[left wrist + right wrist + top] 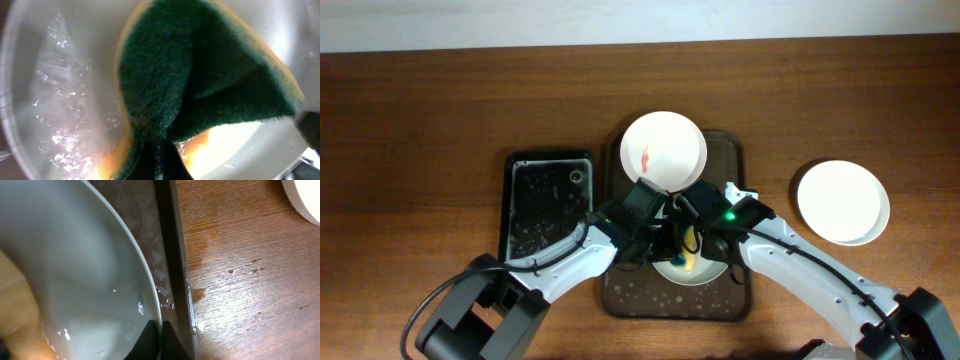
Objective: Clean dirty plates on tray and stack at the side
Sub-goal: 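Scrub the light blue plate again with the sponge, then put the sponge back in the black tray with left gripper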
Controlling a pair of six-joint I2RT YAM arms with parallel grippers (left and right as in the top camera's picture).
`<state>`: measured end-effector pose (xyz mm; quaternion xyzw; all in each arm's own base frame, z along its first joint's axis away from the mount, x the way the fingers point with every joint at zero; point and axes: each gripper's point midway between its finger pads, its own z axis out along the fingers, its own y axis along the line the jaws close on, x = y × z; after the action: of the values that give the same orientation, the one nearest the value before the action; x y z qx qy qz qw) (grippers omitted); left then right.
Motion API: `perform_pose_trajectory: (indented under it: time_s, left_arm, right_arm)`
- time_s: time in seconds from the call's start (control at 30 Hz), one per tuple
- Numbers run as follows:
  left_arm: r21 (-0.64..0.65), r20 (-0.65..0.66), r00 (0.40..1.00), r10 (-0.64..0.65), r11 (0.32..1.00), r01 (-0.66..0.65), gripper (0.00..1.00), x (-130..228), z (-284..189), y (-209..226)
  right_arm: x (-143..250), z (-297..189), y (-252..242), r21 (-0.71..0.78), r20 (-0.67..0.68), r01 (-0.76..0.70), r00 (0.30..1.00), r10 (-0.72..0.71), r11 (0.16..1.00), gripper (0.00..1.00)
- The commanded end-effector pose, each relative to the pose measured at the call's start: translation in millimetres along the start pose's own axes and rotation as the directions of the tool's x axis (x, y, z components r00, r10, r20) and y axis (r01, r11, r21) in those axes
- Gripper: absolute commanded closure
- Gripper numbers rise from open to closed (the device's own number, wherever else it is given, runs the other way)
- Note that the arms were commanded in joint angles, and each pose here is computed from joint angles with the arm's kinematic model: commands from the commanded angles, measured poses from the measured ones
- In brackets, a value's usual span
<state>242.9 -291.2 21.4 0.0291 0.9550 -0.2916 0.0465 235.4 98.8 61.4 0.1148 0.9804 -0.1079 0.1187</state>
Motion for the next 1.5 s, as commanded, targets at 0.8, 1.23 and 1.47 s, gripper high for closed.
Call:
perform_pose_trajectory:
  time_s: [0.8,1.23,1.47]
  left_arm:
    - [-0.580,0.269,0.963,-0.021,0.795,0.180,1.00,-60.5,-201.9,95.9]
    - [-0.604,0.251,0.966,-0.053,0.772,0.200,0.78,-43.8,-161.2,182.2]
    - [-0.437,0.314,0.949,0.017,0.890,0.129,0.04,-52.7,-205.3,117.8]
  right_arm:
    - [-19.3,-5.0,68.7,-0.443,0.031,0.262,0.960,-0.277,0.857,0.72]
    - [-12.9,48.0,65.4,-0.399,-0.096,0.244,0.947,-0.305,0.884,0.96]
    - [-54.1,-63.2,-14.3,-0.237,0.264,0.214,0.953,-0.149,0.947,0.96]
